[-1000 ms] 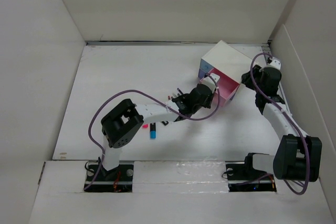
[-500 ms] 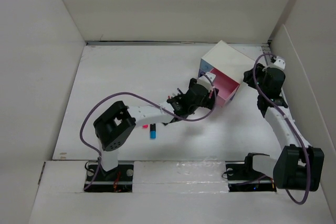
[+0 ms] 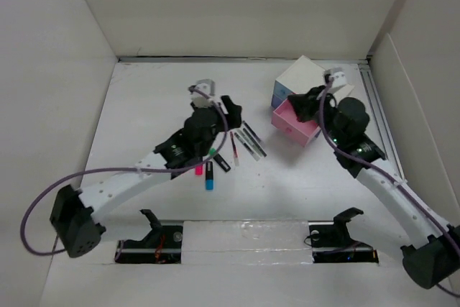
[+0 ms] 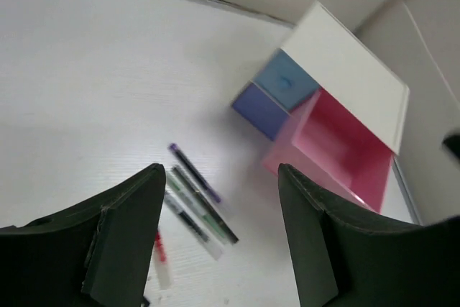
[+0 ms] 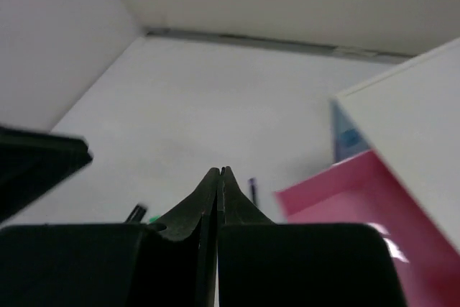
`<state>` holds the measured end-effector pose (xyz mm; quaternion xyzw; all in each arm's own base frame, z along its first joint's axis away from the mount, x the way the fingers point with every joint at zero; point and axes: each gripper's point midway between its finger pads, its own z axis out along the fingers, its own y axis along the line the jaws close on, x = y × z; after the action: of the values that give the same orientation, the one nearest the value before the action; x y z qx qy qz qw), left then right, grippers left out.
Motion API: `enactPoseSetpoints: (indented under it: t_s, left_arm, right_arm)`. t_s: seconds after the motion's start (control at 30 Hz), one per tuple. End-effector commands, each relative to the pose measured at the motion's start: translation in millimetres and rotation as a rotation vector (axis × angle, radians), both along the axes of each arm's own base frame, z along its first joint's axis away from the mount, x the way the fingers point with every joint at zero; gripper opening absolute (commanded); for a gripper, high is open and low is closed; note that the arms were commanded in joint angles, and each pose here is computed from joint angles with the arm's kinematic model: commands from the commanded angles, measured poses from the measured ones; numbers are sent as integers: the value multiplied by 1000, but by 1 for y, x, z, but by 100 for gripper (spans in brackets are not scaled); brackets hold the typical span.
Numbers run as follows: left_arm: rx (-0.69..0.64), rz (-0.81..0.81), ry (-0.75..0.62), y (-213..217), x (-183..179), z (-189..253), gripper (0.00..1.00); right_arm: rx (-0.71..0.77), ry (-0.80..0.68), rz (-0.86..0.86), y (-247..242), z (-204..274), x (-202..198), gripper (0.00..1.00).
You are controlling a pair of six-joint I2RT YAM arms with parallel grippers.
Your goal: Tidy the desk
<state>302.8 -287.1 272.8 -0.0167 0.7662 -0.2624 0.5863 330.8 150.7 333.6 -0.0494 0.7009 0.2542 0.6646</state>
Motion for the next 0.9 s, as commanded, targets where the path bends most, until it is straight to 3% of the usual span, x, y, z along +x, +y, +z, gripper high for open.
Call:
enactPoseSetpoints:
  t_s: [0.0,0.03,0.1,0.13,0.3,0.33,0.47,0.7,0.87]
  left_arm:
    - [-160,170,76,68,-6,7,59]
    - [-166,188,101,88,-16,-8,59]
    - [-186,191,85,99,-26,-6,59]
    - [-195,192,80,104,-31,-6,59]
    - [-200,243,69,131,-44,-18,59]
    - [-199,254,72,134,-45,-20,58]
    - [-191,300,108,144,-49,-43,57]
    - [-155,374,218,156,-57,-93,53]
    - [-184,468,252,172,-61,-105,54]
  right_arm:
    - [-81,66,210,68,-35,-25,0]
    - [-151,132,319,121,-71,-41,0]
    - [-172,144,343,139,-77,-43,0]
    - [-234,200,392,164,-108,-48,0]
    - [-341,305,394,205,-164,-33,44]
    - [-347,301,407,215,-164,-31,48]
    - [-459,406,426,234,-220,-30,49]
    - [-523,455,450,250,-257,-35,48]
    - [-573,490,471,256,-275,-52,48]
